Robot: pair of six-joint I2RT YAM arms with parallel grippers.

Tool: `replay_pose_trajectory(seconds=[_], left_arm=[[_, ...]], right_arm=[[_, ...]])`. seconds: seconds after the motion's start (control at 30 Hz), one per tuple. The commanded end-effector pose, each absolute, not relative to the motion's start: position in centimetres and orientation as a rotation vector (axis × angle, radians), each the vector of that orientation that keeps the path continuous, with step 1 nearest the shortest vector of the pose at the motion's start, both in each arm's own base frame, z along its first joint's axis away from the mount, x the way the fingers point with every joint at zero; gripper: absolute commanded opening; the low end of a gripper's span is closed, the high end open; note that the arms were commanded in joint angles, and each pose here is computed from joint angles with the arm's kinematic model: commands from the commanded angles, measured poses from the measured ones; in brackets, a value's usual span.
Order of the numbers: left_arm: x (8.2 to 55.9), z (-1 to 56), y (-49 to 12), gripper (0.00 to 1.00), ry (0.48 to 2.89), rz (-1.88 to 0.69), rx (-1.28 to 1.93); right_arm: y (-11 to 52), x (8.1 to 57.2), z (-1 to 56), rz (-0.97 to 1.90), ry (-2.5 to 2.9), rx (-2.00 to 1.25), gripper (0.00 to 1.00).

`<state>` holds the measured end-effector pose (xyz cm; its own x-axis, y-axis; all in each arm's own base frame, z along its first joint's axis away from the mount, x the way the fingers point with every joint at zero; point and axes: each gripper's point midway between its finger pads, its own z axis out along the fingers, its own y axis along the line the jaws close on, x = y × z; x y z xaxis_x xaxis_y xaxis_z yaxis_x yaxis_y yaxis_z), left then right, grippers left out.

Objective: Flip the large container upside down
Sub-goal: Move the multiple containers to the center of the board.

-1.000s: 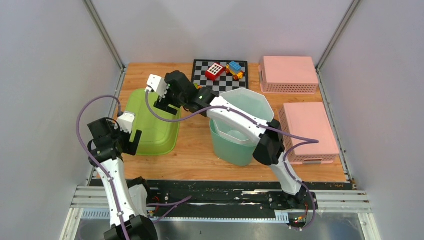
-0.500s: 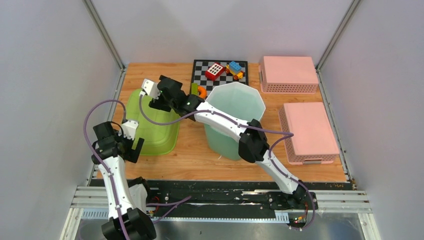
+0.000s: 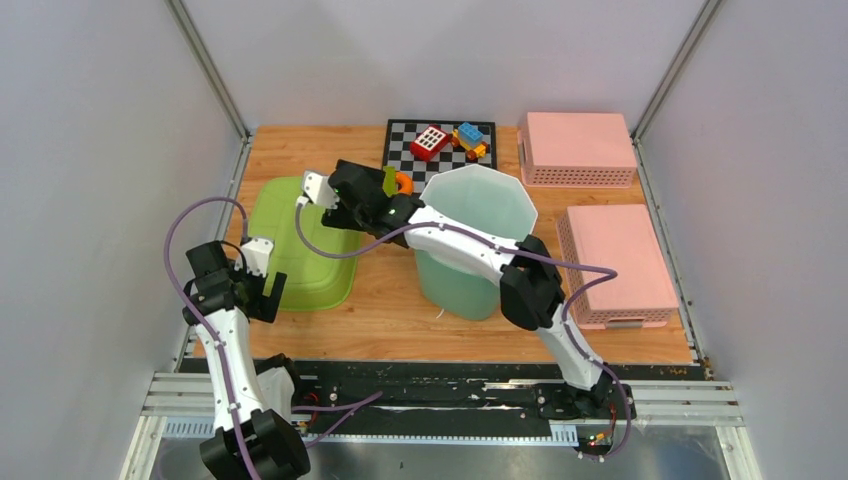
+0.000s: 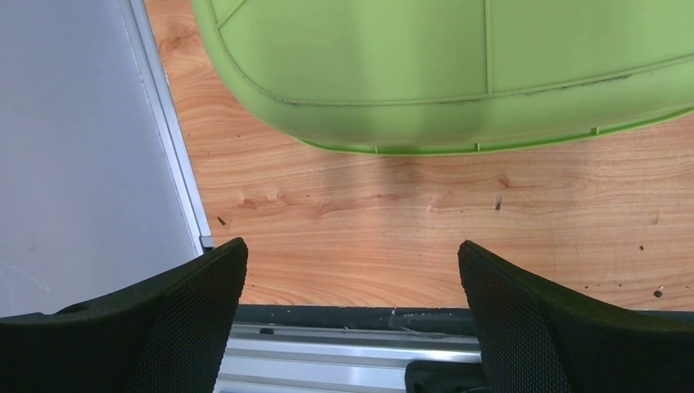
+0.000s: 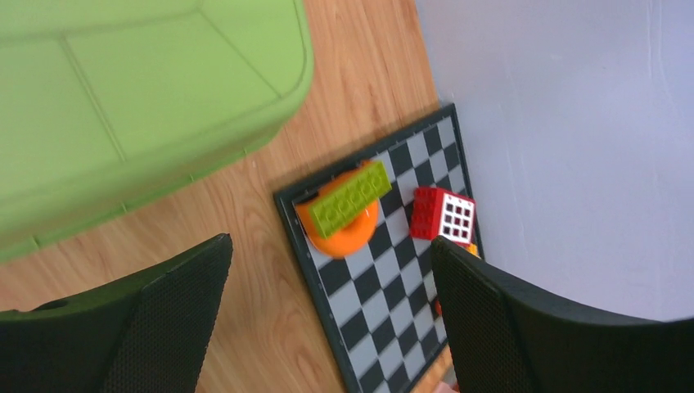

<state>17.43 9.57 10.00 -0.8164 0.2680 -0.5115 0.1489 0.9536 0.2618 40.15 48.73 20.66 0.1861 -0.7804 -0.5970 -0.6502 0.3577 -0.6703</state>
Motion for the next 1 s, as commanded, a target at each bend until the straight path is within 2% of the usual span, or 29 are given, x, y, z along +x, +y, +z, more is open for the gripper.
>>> replay_pose_trajectory(seconds=[0.0, 0.23, 0.37, 0.57, 0.8, 0.97], left_arm=[[18.5, 10.8, 9.3, 1.00, 2.492, 0.255, 0.276], [19.0, 10.5, 8.8, 1.00, 2.482, 0.212, 0.276], [19.1, 10.3, 8.8, 1.00, 2.479, 0.203, 0.272], [19.0, 10.5, 8.9, 1.00, 2.475, 0.221, 0.279], [19.1, 10.3, 8.8, 1.00, 2.471, 0.217, 0.280], [19.3, 10.4, 8.9, 1.00, 2.467, 0.216, 0.277]], right_arm=[[44.6, 38.5, 24.5, -0.280, 1.485, -1.419, 0.93], [39.7, 36.4, 21.1, -0.502, 1.452, -1.750, 0.91], [40.1, 32.1, 21.2, -0.469, 1.354, -1.941, 0.88], [38.2, 27.1, 18.6, -0.735, 1.127, -2.224, 0.89], [33.8, 27.6, 15.6, -0.917, 1.202, -2.279, 0.88], [31.0, 28.4, 16.1, -0.945, 1.315, -2.243, 0.88]])
